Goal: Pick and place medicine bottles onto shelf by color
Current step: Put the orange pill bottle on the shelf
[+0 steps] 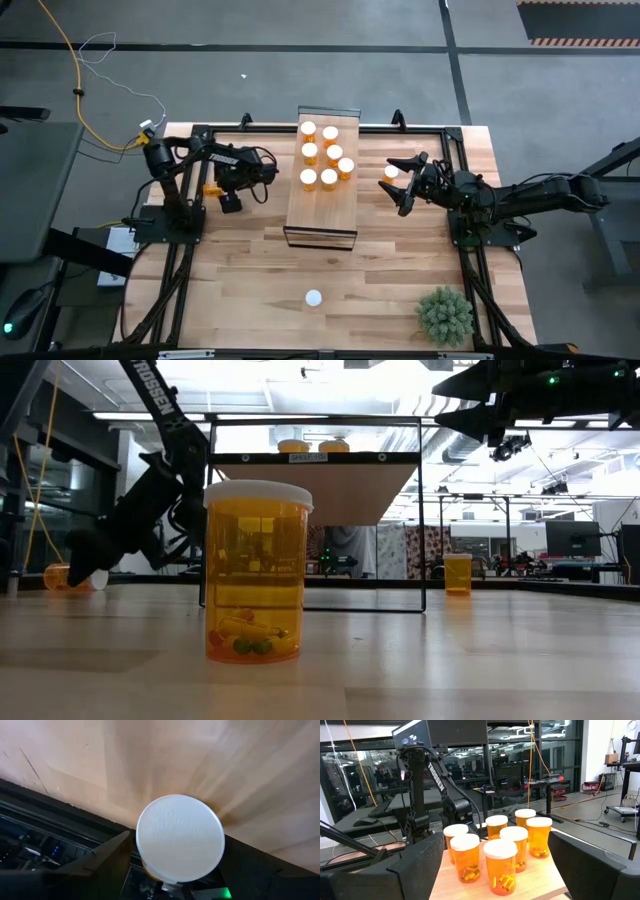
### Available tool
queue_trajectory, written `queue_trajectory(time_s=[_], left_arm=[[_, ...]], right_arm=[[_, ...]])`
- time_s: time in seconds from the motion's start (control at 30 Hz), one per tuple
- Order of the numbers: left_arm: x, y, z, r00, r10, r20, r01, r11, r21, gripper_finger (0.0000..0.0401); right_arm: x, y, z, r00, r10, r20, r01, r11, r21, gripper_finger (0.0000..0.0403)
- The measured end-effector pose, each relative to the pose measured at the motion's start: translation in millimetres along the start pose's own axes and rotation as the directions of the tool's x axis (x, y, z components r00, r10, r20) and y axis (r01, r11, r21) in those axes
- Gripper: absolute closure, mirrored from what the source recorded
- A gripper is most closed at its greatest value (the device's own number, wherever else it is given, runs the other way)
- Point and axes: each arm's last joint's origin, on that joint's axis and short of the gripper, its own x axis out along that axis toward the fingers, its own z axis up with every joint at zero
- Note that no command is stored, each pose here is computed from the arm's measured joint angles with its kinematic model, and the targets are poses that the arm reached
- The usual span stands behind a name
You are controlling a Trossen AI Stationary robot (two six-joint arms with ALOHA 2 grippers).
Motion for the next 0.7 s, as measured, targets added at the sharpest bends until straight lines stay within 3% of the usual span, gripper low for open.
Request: queue_trajectory(time_s=[0.4, 0.7], left_arm=[[0.6, -1.1, 0.0, 1.0, 0.001, -0.011, -0.001, 1.0, 0.026, 0.0134], [0.5, -1.1, -0.7, 1.0, 0.001, -0.018, -0.001, 1.0, 0.029, 0.0184]], right_arm=[[0.0, 0.0, 0.0, 1.0, 0.0, 0.0, 0.0, 1.0, 0.0, 0.0054], [0.0, 0.0, 0.0, 1.0, 0.0, 0.0, 0.0, 1.0, 0.0, 0.0054]])
